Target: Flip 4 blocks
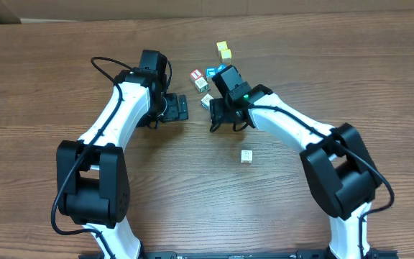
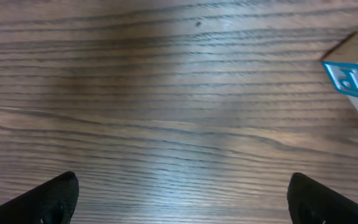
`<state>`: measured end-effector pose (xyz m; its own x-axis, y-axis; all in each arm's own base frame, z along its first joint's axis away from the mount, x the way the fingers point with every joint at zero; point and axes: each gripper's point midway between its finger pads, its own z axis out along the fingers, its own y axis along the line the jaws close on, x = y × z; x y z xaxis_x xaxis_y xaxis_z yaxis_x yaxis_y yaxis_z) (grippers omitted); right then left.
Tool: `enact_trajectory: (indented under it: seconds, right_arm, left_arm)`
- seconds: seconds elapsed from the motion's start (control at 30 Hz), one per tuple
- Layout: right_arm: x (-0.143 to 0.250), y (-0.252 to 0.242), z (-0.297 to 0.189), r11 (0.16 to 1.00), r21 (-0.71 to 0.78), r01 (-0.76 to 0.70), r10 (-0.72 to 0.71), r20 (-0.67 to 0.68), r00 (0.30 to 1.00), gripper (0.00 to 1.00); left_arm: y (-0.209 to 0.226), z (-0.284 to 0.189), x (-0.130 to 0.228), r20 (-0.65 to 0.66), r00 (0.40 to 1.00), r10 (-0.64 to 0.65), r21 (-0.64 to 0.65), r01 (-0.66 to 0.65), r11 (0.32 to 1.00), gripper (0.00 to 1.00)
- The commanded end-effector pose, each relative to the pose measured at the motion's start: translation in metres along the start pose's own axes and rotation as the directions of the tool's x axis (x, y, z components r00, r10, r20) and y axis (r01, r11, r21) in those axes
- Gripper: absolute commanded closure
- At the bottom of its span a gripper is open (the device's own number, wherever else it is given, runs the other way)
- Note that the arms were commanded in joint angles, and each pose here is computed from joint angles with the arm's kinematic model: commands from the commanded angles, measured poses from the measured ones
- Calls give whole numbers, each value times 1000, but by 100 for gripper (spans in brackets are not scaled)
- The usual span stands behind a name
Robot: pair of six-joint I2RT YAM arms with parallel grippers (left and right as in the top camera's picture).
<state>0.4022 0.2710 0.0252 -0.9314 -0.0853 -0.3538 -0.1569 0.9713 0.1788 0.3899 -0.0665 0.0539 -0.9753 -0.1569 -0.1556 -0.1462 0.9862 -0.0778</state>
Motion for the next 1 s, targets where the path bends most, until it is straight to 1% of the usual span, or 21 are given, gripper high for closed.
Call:
enact_trajectory:
  seconds: [0.0,0.2,0.33,0.43,0.47,0.57,0.63,0.7,0.73,0.77,0.83,0.9,0.97]
  right_arm:
    - [-2,0,-2,1000,13,6,-6,8,1000,48]
    - [3,-3,-2,1000,23,3,-3,-13,1000,55]
    - [2,-4,-9,1000,26,2,-2,-9,1000,56]
    - [-1,-13,-21,998,64,4,-4,2,1000,56]
    - [-3,-18,-24,996,84,1,-1,9,1000,55]
    - [-9,-26,-30,994,105,-13,10,28,1000,47]
    - [-10,-22,-29,997,71,-18,16,25,1000,44]
    - [-9,-12,-28,1000,18,-18,17,14,1000,36]
    - [-9,-5,-28,1000,-20,-18,18,7,1000,34]
    - [-8,2,-29,998,-60,-26,26,-1,1000,33]
    - [-7,9,-27,995,-82,-52,52,-6,999,33]
    - [-7,11,-23,996,-74,-52,52,3,999,32]
    - [-6,6,-16,999,-27,-45,46,14,999,32]
  left_arm:
    - [6,1,-5,17,1000,-18,-34,19,999,0]
    - [6,1,-5,17,1000,-18,-34,19,999,0]
    - [6,1,-5,16,1000,-18,-34,19,999,0]
    - [6,1,-4,12,1000,-18,-34,18,999,0]
    - [6,1,-4,12,1000,-18,-34,18,999,0]
    - [6,1,-4,14,1000,-18,-33,18,999,0]
    - [6,1,-4,15,1000,-18,-33,19,999,0]
    - [5,1,-5,16,1000,-18,-32,19,999,0]
    - [5,1,-5,16,1000,-18,-31,19,999,0]
    - [5,1,-5,15,1000,-18,-31,19,999,0]
    - [5,1,-4,15,1000,-18,-31,19,999,1]
    - [5,1,-4,15,1000,-18,-31,19,999,0]
    - [5,1,-4,14,1000,-18,-31,19,999,0]
